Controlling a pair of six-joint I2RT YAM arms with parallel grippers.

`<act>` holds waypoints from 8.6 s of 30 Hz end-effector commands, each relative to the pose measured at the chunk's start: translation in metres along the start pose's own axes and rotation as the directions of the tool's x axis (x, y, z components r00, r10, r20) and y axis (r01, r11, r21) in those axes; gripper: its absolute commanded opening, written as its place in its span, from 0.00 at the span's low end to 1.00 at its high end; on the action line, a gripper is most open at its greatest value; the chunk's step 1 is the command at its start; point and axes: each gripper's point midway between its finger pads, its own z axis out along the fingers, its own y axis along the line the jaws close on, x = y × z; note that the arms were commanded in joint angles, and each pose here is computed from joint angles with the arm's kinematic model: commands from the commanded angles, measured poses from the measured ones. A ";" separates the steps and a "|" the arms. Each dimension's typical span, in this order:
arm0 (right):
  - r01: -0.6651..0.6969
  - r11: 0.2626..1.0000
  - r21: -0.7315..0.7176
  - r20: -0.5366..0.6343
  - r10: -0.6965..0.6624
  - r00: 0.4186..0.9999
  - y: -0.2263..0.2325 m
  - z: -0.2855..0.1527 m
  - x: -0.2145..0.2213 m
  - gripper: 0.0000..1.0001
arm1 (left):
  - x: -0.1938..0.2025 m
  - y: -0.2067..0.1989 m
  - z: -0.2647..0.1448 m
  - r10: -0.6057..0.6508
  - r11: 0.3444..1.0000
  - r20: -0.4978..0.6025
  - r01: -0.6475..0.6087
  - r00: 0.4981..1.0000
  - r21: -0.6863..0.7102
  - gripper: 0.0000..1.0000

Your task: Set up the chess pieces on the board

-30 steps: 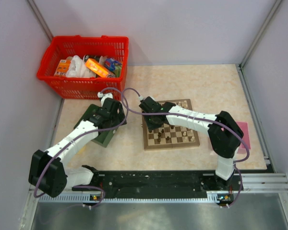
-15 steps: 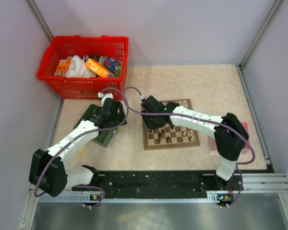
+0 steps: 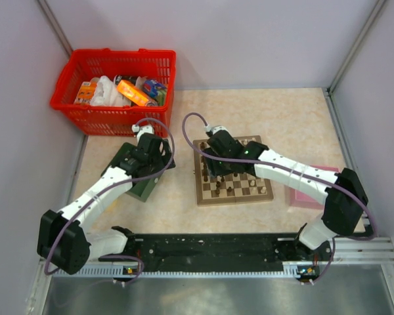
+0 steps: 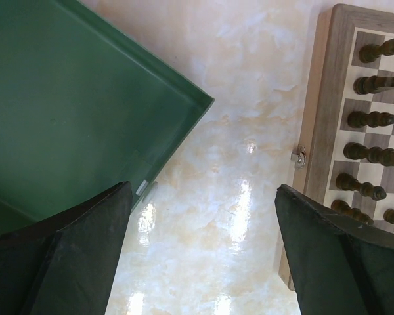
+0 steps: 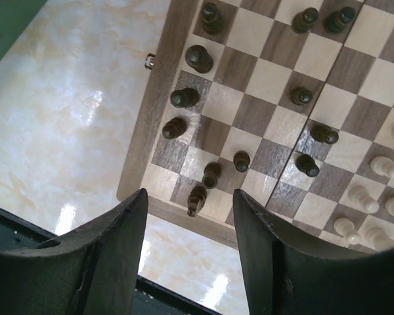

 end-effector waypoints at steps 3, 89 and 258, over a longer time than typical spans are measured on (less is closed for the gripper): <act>-0.075 0.996 0.050 0.031 0.074 0.997 -0.021 -0.010 0.001 0.55 | -0.013 -0.008 -0.008 -0.034 0.998 0.053 0.031 0.998 0.050 0.96; 0.034 0.999 -0.036 -0.173 -0.040 0.984 0.031 0.057 0.046 0.08 | -0.012 0.009 -0.001 -0.035 0.999 0.051 0.037 0.998 -0.036 0.97; 0.088 0.996 -0.008 -0.189 -0.088 0.978 0.047 0.050 0.062 0.19 | -0.019 0.042 -0.019 -0.125 0.981 0.165 0.147 0.978 -0.127 0.97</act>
